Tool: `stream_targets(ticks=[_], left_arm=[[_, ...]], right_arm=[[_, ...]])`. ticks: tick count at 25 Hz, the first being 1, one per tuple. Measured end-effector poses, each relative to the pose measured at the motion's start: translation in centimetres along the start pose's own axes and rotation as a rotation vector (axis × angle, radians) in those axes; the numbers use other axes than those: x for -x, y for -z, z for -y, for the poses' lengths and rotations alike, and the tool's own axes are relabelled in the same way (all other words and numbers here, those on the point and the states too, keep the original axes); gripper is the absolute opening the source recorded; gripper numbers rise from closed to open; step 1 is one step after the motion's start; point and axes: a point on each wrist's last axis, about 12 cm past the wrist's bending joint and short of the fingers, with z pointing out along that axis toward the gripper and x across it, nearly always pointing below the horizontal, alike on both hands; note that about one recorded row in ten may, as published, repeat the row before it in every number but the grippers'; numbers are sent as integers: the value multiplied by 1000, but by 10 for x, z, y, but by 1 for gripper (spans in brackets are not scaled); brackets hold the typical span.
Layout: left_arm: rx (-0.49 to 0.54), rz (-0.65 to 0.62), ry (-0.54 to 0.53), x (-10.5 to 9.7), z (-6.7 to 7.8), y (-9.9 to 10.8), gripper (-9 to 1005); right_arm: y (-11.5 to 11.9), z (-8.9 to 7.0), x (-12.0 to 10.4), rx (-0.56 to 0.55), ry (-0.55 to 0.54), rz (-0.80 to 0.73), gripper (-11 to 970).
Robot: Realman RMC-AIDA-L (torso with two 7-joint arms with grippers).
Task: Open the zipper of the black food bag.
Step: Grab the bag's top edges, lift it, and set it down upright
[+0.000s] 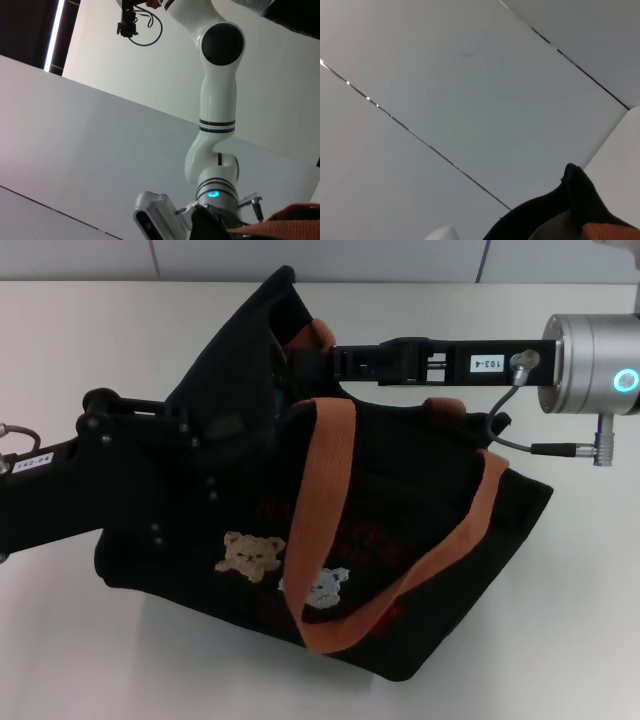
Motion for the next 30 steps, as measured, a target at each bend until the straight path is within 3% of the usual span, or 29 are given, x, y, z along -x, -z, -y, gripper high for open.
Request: stream_targets(ticks=[6,14,22,30], left_arm=[[-4,5,1,-1,0,-2,133],[4,-4,1,0,0,0,132],[32,-18,12,-1,0,1,132],[32,-14,20,-1,-1,0,133]], right_arm=[[-5,-2,3,-1,36,-18,436],[11,-4,-7,9,72,8,4],[43,-8,-23,35,139,75,-2],[56,-11,-34,54,158,98,18]])
